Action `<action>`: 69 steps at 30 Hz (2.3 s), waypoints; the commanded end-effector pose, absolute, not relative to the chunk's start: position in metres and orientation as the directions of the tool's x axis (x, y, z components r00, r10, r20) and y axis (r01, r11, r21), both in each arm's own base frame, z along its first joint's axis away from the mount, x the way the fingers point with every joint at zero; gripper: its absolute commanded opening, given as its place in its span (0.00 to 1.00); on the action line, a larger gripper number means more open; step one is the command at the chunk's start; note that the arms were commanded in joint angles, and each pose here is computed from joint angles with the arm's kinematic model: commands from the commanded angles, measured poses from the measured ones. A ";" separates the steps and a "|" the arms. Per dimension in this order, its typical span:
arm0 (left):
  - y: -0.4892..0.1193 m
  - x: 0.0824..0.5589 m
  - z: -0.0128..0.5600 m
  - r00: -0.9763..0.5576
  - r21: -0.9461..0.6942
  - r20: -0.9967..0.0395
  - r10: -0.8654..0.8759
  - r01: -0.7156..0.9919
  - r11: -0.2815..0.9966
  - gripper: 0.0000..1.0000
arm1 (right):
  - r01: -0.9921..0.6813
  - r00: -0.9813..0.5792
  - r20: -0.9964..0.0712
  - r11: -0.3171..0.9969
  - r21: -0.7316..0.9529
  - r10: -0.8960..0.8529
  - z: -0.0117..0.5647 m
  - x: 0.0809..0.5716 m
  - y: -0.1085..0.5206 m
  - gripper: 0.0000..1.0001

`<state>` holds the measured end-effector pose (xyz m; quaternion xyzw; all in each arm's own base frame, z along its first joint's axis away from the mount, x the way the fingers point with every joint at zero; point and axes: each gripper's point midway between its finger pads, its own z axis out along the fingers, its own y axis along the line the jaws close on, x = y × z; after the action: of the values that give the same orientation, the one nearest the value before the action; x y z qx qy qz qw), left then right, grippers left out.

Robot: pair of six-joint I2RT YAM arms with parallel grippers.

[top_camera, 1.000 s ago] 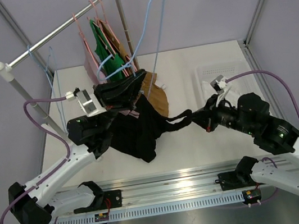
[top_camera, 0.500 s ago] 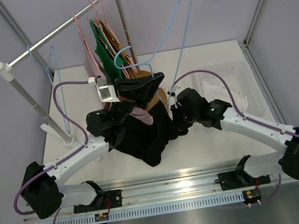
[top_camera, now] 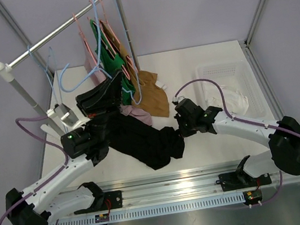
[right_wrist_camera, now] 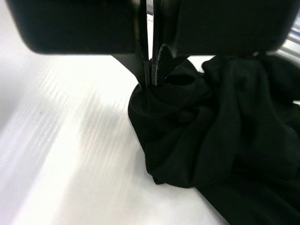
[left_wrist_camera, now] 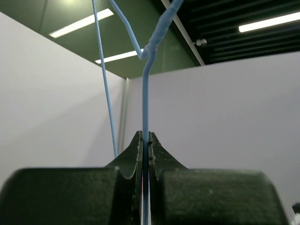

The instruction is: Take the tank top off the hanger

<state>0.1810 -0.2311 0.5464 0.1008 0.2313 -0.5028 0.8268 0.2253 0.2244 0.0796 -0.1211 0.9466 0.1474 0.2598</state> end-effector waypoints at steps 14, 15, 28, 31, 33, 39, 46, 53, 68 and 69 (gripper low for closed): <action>-0.142 0.197 0.546 0.237 -0.323 -0.820 -0.521 0.559 0.763 0.00 | -0.397 -0.669 -0.741 0.867 0.302 -0.048 0.197 0.239 0.235 1.00; -0.136 0.196 0.541 0.188 -0.373 -0.822 -0.537 0.535 0.758 0.00 | -0.382 -0.659 -0.751 0.881 0.280 -0.048 0.199 0.243 0.230 0.99; -0.067 0.186 0.464 -0.058 -0.511 -0.859 -0.509 0.153 0.846 0.00 | -0.351 -0.639 -0.766 0.911 0.216 -0.065 0.209 0.253 0.221 1.00; -0.072 0.196 0.449 -0.115 -0.458 -0.887 -0.448 0.087 0.885 0.00 | -0.339 -0.639 -0.767 0.916 0.214 -0.056 0.211 0.255 0.220 1.00; -0.082 0.210 0.433 -0.162 -0.397 -0.908 -0.387 0.035 0.917 0.00 | -0.324 -0.632 -0.774 0.920 0.221 -0.037 0.216 0.256 0.218 0.99; -0.100 0.249 0.427 -0.207 -0.326 -0.923 -0.325 -0.030 0.945 0.00 | -0.318 -0.623 -0.782 0.917 0.240 -0.011 0.227 0.253 0.216 0.99; -0.098 0.295 0.422 -0.241 -0.337 -0.908 -0.344 -0.073 0.939 0.00 | -0.319 -0.616 -0.788 0.919 0.230 -0.017 0.230 0.245 0.206 1.00; -0.082 0.313 0.455 -0.185 -0.313 -0.926 -0.330 -0.114 0.943 0.00 | -0.316 -0.608 -0.793 0.927 0.200 -0.037 0.227 0.245 0.199 0.99; -0.046 0.359 0.409 -0.270 -0.371 -0.872 -0.408 -0.179 0.911 0.00 | -0.461 -0.629 -0.773 0.841 0.282 -0.086 0.226 0.232 0.232 1.00; -0.047 0.359 0.395 -0.292 -0.368 -0.864 -0.410 -0.188 0.910 0.00 | -0.481 -0.629 -0.772 0.826 0.293 -0.092 0.225 0.231 0.236 0.99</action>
<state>0.3542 -0.0309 0.3963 -0.2036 0.8029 -0.0531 0.5578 0.2346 0.2145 0.2150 -0.1286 0.8873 0.1944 0.3980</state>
